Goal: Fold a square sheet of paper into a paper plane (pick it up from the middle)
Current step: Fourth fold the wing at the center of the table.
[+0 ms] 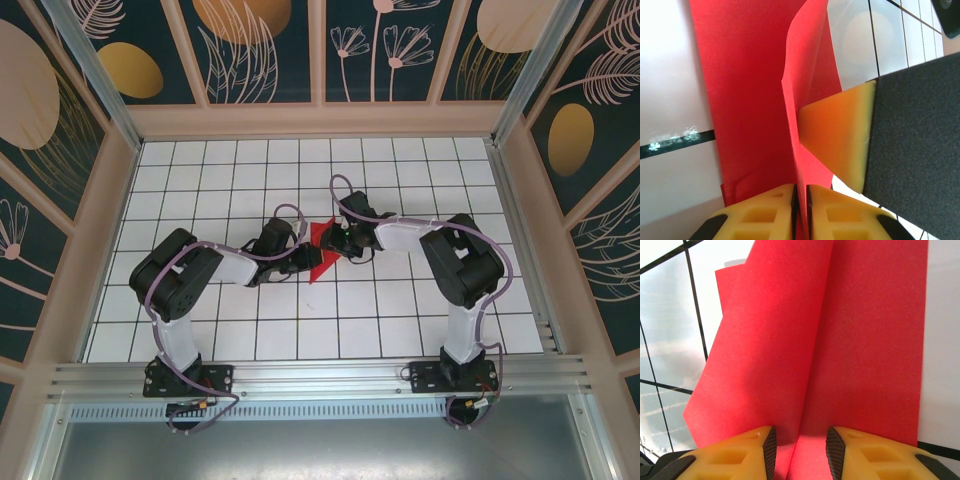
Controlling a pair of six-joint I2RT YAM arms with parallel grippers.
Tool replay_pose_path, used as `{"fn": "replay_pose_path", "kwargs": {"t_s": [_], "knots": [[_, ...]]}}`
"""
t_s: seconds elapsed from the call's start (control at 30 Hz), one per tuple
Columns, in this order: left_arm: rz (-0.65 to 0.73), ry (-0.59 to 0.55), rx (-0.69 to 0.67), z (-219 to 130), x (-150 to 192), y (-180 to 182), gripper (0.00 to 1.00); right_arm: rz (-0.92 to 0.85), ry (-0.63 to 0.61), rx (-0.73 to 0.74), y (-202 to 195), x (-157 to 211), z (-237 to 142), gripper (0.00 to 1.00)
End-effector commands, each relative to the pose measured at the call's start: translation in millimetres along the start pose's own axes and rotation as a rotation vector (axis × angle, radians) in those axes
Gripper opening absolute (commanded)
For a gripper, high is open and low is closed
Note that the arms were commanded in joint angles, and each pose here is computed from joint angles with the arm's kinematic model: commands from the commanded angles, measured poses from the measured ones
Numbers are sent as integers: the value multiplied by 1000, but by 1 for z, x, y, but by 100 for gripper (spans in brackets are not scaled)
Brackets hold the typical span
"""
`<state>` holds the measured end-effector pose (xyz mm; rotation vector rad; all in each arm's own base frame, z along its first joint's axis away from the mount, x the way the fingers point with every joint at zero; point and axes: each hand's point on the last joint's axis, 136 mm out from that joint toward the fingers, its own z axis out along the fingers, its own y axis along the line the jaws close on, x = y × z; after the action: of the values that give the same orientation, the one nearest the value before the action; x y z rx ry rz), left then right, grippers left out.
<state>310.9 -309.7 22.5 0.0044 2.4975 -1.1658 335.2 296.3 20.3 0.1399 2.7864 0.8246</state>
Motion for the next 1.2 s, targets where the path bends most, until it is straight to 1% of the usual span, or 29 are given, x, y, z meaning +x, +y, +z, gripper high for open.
{"fn": "replay_pose_path", "kwargs": {"t_s": [0.0, 0.27, 0.5, 0.63, 0.83, 0.87, 0.97, 1.13, 1.17], "knots": [[-22, 13, -17, -4, 5, 5, 19, 75, 48, 213, -57, 23, 22, 38], [-19, -20, -20, -19, 2, -1, 21, 93, 49, 244, -63, 25, 22, 38], [21, -92, 5, -39, -13, -21, 24, 103, 54, 274, -69, 27, 23, 38], [24, -110, -51, -38, -17, -12, 28, 107, 55, 277, -69, 28, 24, 38], [30, -116, -61, -32, -21, -9, 33, 110, 59, 278, -70, 29, 24, 39], [25, -98, -74, -26, -17, -2, 33, 111, 59, 279, -70, 29, 25, 39], [21, -92, -74, -23, -17, -1, 33, 112, 63, 291, -72, 29, 26, 40], [30, -124, -62, -30, -21, -6, 29, 124, 70, 327, -79, 32, 28, 41], [38, -151, -52, -36, -26, -12, 29, 127, 72, 335, -80, 33, 28, 41]]}}
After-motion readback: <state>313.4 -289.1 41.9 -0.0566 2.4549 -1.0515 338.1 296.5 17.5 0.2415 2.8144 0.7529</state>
